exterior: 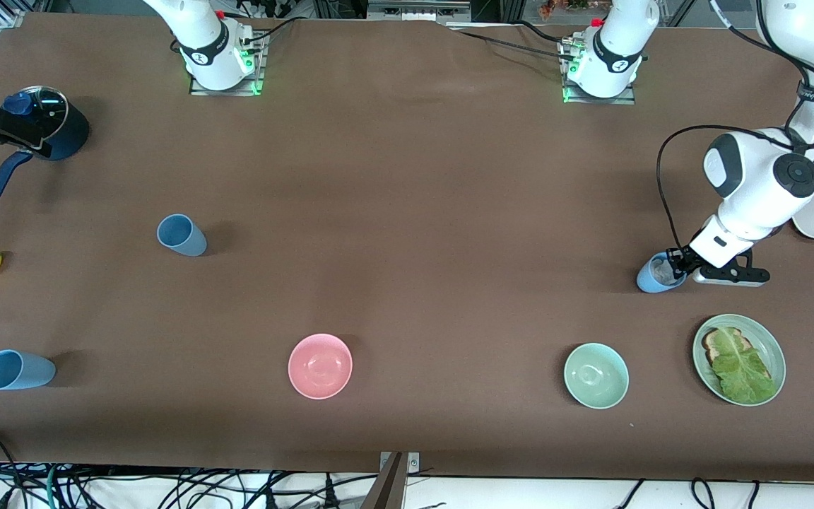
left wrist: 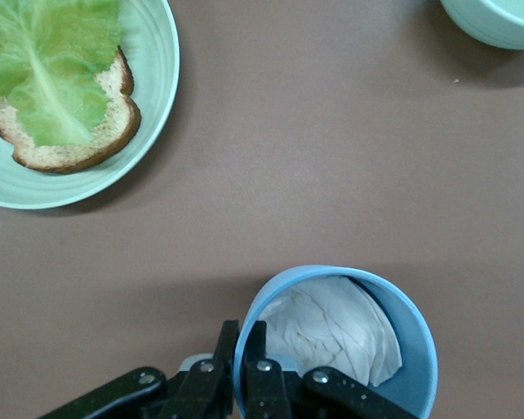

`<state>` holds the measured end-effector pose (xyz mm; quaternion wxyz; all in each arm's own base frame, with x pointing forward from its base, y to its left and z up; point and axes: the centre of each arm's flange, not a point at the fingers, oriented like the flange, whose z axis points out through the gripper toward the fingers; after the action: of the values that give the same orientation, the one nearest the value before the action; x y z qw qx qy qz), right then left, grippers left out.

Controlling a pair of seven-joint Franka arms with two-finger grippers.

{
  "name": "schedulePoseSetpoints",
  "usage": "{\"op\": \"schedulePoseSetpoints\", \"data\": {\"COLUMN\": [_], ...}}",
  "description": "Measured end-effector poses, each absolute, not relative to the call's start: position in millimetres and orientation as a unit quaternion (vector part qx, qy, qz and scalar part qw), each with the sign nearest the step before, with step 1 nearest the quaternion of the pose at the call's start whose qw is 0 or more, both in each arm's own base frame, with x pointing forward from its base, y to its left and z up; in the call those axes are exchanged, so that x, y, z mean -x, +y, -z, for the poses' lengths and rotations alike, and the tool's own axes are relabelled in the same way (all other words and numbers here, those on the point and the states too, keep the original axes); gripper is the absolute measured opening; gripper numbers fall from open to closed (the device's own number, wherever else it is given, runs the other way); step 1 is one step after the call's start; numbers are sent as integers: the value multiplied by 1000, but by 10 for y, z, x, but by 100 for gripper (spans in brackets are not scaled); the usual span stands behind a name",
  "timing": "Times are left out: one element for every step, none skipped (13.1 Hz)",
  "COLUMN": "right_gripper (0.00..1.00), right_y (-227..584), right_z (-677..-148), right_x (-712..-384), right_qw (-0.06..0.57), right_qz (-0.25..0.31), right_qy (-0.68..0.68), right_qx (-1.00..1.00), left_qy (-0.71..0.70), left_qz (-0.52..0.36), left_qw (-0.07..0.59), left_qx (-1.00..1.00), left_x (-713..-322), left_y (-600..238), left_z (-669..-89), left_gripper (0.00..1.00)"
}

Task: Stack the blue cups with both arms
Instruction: 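Lower the left gripper and grasp the tissue-filled cup's rim, then lift the cup with the left gripper and carry it toward the table middle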

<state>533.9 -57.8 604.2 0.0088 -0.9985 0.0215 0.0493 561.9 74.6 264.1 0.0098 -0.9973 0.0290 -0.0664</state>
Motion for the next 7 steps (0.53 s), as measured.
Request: {"op": "schedulePoseSetpoints", "data": {"right_gripper": [100, 100, 100, 100, 100, 100, 100], "right_y": [-578, -578, -578, -578, -578, -578, -578], "right_z": [-6042, -6042, -6042, -6042, -6041, -6041, -6041], "right_x": [-5339, -5339, -5339, -5339, -5339, -5339, -5339], "right_qw": [9, 9, 9, 9, 9, 9, 9], "right_qz": [-49, -49, -49, -49, -49, -49, -49], "right_qy": [22, 21, 22, 22, 22, 22, 22], "right_qx": [999, 999, 999, 999, 999, 999, 999], "left_qy": [30, 31, 33, 35, 39, 42, 44], "left_qz": [57, 48, 40, 31, 20, 6, -7], "left_qw": [9, 9, 9, 8, 8, 7, 6], "left_qx": [998, 998, 999, 999, 999, 999, 999], "left_x": [-5617, -5613, -5608, -5603, -5608, -5624, -5651], "left_y": [734, 724, 709, 679, 641, 603, 573], "left_z": [-2776, -2937, -3113, -3301, -3507, -3744, -4004], "left_gripper": [7, 7, 7, 7, 7, 7, 7]}}
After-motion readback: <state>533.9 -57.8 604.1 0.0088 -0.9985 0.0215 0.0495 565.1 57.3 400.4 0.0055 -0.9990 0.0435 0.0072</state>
